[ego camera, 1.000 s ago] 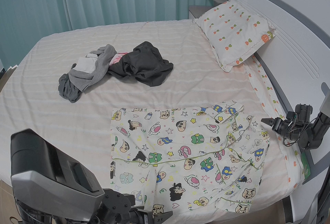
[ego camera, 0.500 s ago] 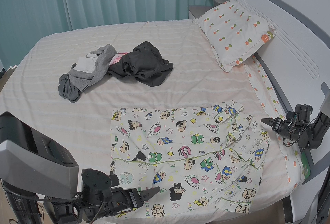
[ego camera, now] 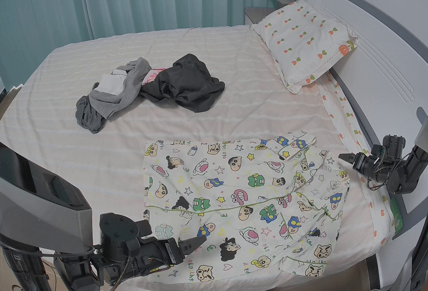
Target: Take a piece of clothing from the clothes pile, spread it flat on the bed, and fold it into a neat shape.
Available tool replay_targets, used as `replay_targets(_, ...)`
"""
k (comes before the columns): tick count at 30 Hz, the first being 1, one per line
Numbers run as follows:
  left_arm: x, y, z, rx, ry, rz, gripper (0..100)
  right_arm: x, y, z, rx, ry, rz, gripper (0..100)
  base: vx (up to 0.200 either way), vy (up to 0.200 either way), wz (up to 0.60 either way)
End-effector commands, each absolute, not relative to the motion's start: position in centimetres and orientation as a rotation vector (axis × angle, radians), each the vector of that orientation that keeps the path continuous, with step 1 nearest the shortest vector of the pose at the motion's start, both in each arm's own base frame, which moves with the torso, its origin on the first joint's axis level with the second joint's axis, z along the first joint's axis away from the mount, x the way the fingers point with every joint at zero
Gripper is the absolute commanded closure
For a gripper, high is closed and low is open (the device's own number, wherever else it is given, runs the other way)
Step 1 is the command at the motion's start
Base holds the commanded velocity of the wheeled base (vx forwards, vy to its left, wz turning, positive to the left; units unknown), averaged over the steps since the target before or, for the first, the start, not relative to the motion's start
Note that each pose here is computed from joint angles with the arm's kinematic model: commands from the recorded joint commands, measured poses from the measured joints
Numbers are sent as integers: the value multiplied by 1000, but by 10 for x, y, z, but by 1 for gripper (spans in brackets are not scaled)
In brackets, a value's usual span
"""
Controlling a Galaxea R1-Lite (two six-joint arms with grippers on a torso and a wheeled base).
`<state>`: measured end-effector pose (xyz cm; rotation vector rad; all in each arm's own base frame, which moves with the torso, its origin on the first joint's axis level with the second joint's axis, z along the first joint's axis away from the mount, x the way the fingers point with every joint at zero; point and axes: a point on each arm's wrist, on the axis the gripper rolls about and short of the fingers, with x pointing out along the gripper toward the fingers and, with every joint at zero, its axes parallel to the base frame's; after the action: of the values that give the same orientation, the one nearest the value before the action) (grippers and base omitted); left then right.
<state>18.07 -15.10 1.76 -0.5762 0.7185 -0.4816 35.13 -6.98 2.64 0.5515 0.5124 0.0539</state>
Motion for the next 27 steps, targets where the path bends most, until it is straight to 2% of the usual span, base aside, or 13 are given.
replay_targets(1,185,-159,7,-593,751,-478,100,351,-70,26,551,512,55,0,0,0,0)
replay_targets(10,150,-177,5,-540,920,-723,100,352,-70,27,551,511,55,0,0,0,0)
replay_targets(17,138,-170,1,-468,962,-749,100,352,-70,27,551,511,55,0,0,0,0)
replay_targets(20,145,-164,7,-457,892,-711,100,351,-70,26,551,512,55,0,0,0,0)
replay_targets(25,169,-134,45,-598,681,-614,100,351,-70,26,551,512,55,0,0,0,0)
replay_targets(27,185,-111,60,-683,576,-520,100,351,-70,26,552,514,54,0,0,0,0)
